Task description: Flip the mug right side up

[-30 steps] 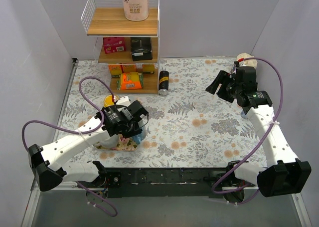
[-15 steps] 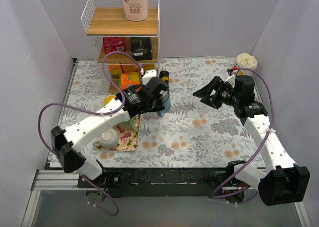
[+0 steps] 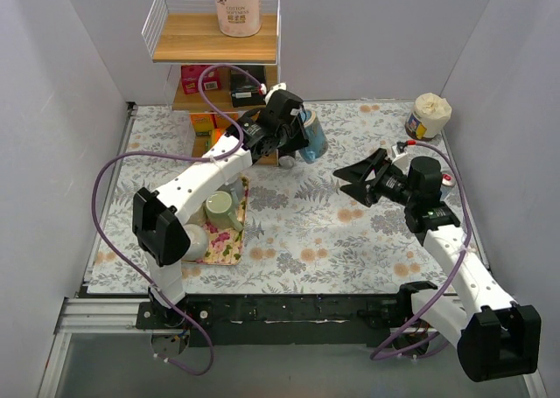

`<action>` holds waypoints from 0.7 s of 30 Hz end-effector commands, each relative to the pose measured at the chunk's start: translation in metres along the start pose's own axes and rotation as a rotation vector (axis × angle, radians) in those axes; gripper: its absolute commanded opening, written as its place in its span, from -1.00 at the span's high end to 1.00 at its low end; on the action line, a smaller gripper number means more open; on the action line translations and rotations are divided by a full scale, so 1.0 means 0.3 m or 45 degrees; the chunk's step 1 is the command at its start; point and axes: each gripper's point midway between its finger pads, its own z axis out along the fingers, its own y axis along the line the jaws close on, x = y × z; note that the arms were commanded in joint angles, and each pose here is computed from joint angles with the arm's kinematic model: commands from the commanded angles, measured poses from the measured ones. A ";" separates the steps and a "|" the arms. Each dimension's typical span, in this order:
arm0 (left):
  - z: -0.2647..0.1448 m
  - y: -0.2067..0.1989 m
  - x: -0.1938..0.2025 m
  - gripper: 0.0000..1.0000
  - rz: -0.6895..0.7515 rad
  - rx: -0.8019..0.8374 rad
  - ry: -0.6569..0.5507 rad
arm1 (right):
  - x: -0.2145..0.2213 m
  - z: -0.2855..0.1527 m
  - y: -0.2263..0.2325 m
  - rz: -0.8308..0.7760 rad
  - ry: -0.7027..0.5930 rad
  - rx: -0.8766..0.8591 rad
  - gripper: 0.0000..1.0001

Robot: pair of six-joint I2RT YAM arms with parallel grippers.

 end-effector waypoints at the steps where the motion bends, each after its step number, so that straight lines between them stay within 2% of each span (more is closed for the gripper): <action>1: -0.167 -0.232 -0.160 1.00 -0.185 0.353 -0.126 | -0.024 0.004 0.058 0.049 -0.074 -0.134 -0.67; 3: -0.205 -0.261 -0.168 1.00 -0.211 0.413 -0.137 | -0.024 0.012 0.053 0.078 -0.081 -0.153 -0.68; 10: -0.275 -0.301 -0.155 1.00 -0.302 0.530 -0.122 | -0.052 0.043 0.178 0.081 -0.105 -0.349 -0.69; 13: -0.317 -0.330 -0.150 1.00 -0.330 0.613 -0.122 | -0.050 0.055 0.188 0.149 -0.112 -0.381 -0.68; 14: -0.339 -0.356 -0.168 1.00 -0.337 0.677 -0.160 | -0.047 0.057 0.188 0.159 -0.113 -0.396 -0.67; 16: -0.338 -0.351 -0.146 1.00 -0.353 0.702 -0.164 | -0.050 0.057 0.193 0.198 -0.126 -0.411 -0.65; 21: -0.417 -0.369 -0.184 1.00 -0.373 0.790 -0.254 | -0.074 0.040 0.197 0.255 -0.205 -0.440 -0.64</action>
